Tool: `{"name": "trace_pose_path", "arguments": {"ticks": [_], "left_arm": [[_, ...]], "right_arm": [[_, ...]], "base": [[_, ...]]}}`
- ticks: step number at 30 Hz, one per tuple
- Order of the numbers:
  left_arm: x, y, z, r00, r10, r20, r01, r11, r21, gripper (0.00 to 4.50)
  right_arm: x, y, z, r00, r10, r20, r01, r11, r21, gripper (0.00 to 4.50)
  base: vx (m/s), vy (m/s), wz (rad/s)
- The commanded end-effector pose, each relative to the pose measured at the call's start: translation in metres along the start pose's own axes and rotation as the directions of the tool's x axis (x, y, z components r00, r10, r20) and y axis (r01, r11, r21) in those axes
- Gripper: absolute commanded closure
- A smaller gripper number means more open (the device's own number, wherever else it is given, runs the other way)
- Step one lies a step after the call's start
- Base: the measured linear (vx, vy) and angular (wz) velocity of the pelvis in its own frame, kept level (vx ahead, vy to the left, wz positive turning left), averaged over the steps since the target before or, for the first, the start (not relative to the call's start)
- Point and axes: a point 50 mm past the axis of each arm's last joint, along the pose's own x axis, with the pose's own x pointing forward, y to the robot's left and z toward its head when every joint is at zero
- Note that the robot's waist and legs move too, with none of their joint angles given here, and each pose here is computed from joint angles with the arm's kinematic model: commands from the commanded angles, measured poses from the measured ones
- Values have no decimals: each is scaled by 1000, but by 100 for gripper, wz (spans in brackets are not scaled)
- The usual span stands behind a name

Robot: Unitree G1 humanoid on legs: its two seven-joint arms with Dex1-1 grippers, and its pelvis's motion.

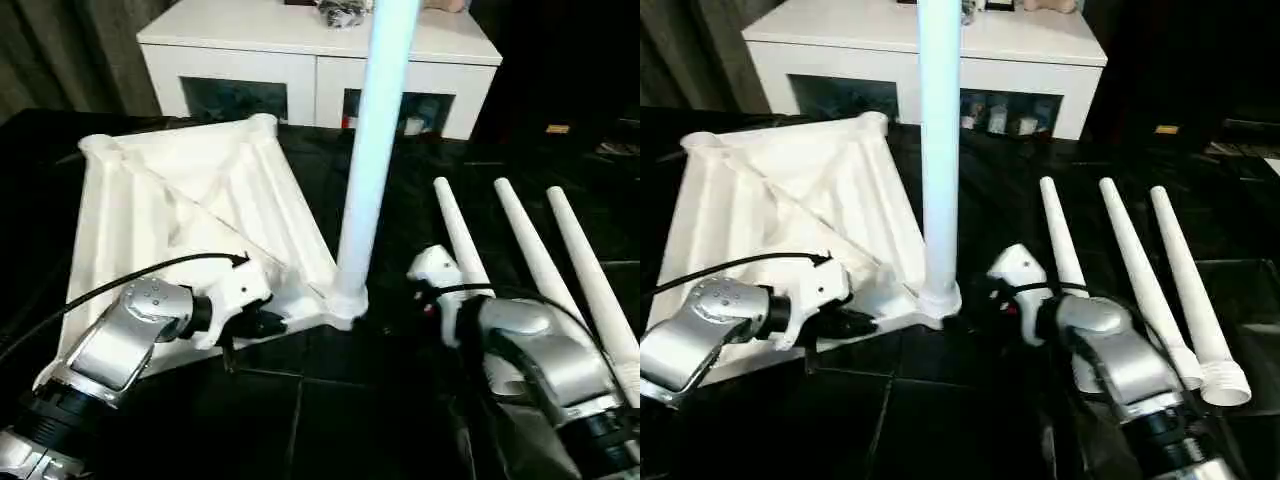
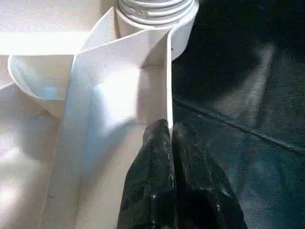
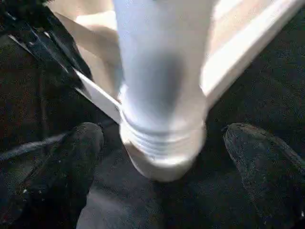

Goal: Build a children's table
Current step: Rotate leg to tighten

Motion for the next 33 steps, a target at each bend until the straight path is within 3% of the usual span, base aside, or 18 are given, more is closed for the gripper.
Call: {"name": "trace_pose_path", "arguments": {"ticks": [1,5,11,26,31,32,33], "left_arm": [[6,-8,-6,998,-55,-30,55,998,-11,450],[5,-9,-7,997,-68,-31,67,998,-9,450],[5,-11,-8,997,-72,-32,71,997,-13,450],[4,-17,-15,994,-103,-46,102,994,-35,450],[14,-17,-14,998,-59,-30,58,997,-54,450],[20,-14,-11,1000,-15,-13,14,997,-78,450],[34,-10,-5,997,73,14,-71,990,-121,450]], "right_arm": [[4,-1,7,1000,6,9,-6,1000,-24,6],[8,1,9,1000,27,13,-27,999,-19,6],[15,0,8,1000,26,17,-26,1000,-8,79],[17,4,-3,999,37,2,-37,999,29,178],[26,-7,-16,990,-137,-43,141,985,101,181],[30,-12,-20,976,-210,-54,215,968,130,181],[39,-18,-25,938,-337,-83,347,914,212,181]], "base": [[0,0,0],[0,0,0],[0,0,0],[0,0,0],[0,0,0],[0,0,0],[-54,-1,0]]}}
